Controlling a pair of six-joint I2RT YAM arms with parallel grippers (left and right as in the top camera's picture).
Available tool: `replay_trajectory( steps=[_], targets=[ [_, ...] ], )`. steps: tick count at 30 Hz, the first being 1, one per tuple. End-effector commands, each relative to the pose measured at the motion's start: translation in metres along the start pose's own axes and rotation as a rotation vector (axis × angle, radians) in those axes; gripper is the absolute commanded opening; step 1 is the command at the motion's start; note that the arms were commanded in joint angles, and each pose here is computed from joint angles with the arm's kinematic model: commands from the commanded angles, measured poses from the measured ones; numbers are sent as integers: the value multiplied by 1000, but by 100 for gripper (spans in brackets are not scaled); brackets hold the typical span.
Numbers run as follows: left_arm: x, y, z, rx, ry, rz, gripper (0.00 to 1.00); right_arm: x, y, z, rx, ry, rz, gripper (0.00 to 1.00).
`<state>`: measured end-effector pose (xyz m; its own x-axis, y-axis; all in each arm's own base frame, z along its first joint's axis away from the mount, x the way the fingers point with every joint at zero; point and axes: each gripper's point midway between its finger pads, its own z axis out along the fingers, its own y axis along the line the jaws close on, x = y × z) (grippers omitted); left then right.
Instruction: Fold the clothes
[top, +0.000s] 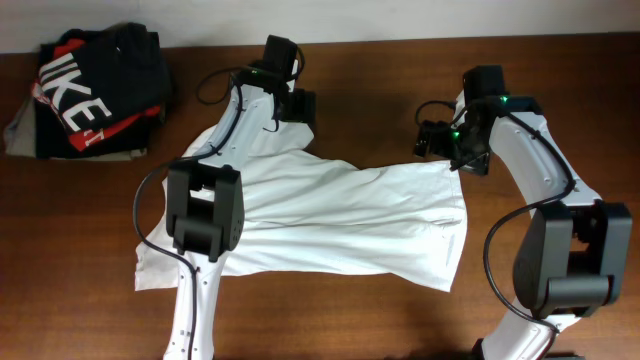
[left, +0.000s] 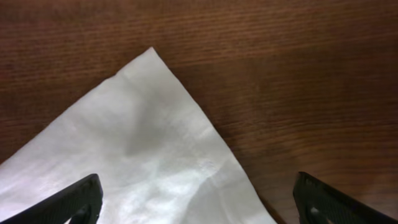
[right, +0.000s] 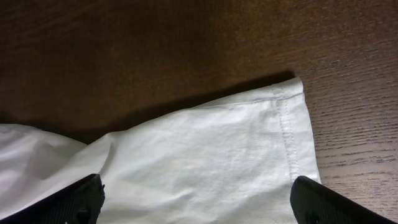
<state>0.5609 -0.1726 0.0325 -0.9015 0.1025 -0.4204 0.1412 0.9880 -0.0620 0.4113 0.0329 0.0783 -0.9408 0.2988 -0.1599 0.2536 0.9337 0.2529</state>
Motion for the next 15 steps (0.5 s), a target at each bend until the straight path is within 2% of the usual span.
replay_trajectory(
  steps=[1, 4, 7, 9, 11, 13, 14, 15],
  targets=[
    [-2, 2, 7, -14, -2, 21, 96, -2, -1, -2, 13, -13, -4, 99],
    [6, 3, 18, -17, 22, 22, 83, -2, -1, -2, 13, -13, -3, 99],
    [20, 7, 33, -34, 67, 23, 79, -2, -1, -2, 13, -13, -3, 99],
    [20, 16, 33, -86, 62, 25, 72, -3, 0, -2, 12, -17, -4, 99],
    [20, 22, 32, -121, 64, 27, 55, -4, 0, -2, 11, -20, -5, 99],
    [19, 25, 32, -139, 58, 27, 28, -7, -3, -2, 25, -35, 1, 99],
    [17, 24, 32, -137, 47, 26, 23, -9, -2, -2, 23, -44, 8, 99],
    [15, 24, 32, -136, 39, 25, 25, -11, -2, 0, 21, -51, 13, 99]
  ],
)
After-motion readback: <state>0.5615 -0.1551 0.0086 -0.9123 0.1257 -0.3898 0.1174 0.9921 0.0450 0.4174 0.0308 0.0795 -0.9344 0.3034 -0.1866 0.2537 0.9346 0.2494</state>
